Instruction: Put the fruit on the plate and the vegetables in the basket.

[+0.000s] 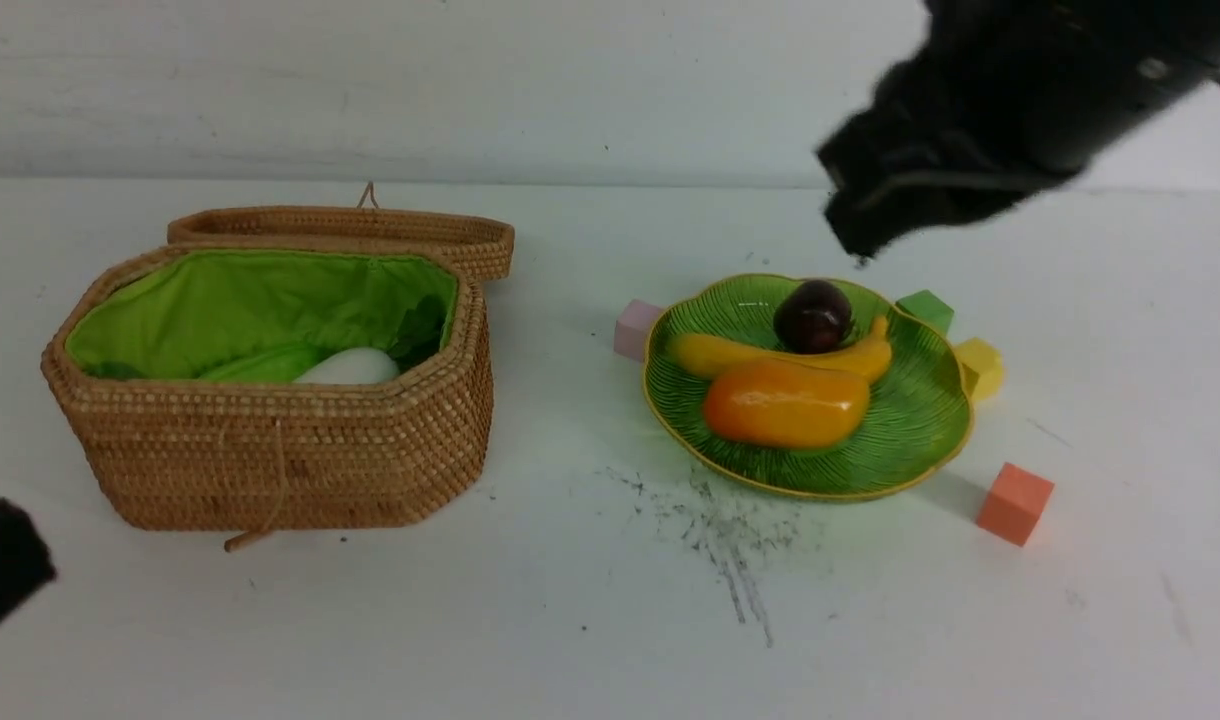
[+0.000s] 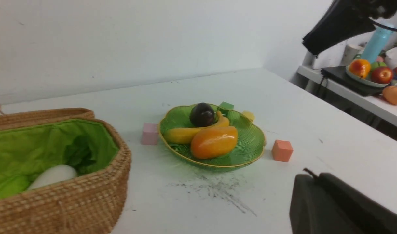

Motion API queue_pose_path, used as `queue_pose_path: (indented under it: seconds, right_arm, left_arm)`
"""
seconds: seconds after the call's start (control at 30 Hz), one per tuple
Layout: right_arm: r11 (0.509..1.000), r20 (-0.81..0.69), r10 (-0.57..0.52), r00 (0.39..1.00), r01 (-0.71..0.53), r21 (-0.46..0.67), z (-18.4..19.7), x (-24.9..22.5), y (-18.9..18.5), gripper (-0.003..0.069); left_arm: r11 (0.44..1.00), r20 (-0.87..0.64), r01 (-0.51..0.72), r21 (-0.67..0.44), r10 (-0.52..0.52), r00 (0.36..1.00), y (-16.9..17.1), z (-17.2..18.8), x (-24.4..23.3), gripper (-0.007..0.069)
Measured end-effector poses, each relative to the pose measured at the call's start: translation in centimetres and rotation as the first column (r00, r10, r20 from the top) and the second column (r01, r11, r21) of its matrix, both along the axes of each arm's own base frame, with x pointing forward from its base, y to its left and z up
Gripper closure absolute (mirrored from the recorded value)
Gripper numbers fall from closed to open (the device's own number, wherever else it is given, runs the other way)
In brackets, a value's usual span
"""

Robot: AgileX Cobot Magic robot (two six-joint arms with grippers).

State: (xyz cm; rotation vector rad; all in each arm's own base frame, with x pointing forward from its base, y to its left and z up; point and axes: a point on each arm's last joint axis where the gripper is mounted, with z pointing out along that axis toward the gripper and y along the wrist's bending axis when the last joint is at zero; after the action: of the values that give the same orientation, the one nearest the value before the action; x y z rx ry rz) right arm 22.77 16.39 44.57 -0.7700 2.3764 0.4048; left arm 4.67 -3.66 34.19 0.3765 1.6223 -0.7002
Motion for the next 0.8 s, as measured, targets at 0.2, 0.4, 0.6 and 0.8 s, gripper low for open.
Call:
queue_pose_path:
  seconds: [0.2, 0.4, 0.6, 0.8]
  right_arm:
    - [0.991, -0.115, -0.126, 0.985, 0.129, 0.019, -3.6, -7.6, -5.1, 0.0661]
    - [0.973, -0.143, -0.207, 0.968, 0.219, 0.076, -6.5, -10.8, -7.3, 0.0656]
    - [0.969, -0.152, -0.218, 0.964, 0.232, 0.080, -7.3, -12.2, -8.2, 0.0652]
    - [0.971, -0.171, -0.218, 0.961, 0.231, 0.059, -7.6, -12.6, -8.4, 0.0645]
  left_arm:
    - [0.997, 0.036, 0.030, -0.068, -0.027, 0.999, -1.3, -4.1, 1.0, 0.0619]
    - [0.997, 0.025, 0.033, -0.066, -0.031, 0.999, -1.5, -5.8, 1.3, 0.0617]
    - [0.999, -0.004, 0.030, -0.043, -0.031, 1.000, -1.6, -6.7, 1.3, 0.0616]
    - [0.999, -0.025, 0.028, -0.025, -0.029, 0.999, -1.5, -7.0, 1.3, 0.0614]
